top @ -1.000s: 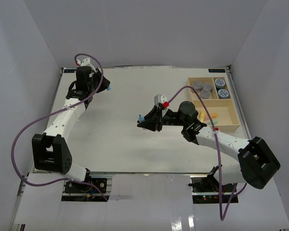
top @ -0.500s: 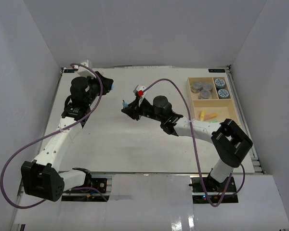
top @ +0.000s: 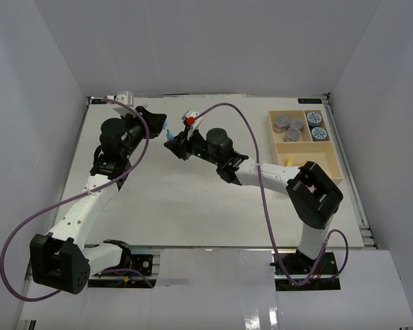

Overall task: Sort the stationery into containers
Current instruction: Close the pen cap on the pen.

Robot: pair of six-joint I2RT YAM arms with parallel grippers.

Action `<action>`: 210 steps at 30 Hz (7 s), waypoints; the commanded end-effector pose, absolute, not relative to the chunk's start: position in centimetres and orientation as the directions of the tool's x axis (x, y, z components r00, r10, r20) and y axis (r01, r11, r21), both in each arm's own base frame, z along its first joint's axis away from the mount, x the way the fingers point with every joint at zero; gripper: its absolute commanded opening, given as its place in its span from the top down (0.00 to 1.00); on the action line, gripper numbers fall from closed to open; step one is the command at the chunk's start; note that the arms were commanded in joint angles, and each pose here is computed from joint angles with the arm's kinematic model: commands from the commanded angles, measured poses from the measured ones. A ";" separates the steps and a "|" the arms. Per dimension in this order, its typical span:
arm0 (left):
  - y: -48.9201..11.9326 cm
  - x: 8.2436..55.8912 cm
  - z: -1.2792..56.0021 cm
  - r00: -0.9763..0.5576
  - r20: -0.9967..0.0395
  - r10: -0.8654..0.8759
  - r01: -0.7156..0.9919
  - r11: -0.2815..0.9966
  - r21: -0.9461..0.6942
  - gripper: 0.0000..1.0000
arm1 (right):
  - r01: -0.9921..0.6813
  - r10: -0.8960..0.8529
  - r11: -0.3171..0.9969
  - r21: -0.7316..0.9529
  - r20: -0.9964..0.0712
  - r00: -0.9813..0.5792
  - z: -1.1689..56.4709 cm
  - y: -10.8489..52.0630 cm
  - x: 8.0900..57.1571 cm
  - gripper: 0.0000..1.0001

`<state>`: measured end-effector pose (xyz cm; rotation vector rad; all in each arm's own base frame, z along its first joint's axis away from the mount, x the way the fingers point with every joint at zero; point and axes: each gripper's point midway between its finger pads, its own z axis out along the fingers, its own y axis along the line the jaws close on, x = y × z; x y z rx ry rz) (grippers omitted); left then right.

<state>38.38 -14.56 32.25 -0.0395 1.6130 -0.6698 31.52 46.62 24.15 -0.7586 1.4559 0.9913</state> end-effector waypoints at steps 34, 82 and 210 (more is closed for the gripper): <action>-16.6 36.9 33.8 -0.112 -0.918 -0.380 0.508 0.773 -0.382 0.85 | -0.865 0.162 0.474 0.163 -0.982 -0.096 27.6 46.5 33.5 0.92; -17.6 36.9 31.8 -0.126 -0.925 -0.359 0.544 0.755 -0.367 0.86 | -0.867 0.273 0.480 0.137 -0.962 0.000 34.1 44.8 33.9 0.92; -27.7 34.0 27.3 -0.450 -0.889 -0.087 0.542 0.764 -0.350 0.53 | -0.953 0.322 0.291 -0.086 -0.929 0.182 45.4 33.8 29.9 0.92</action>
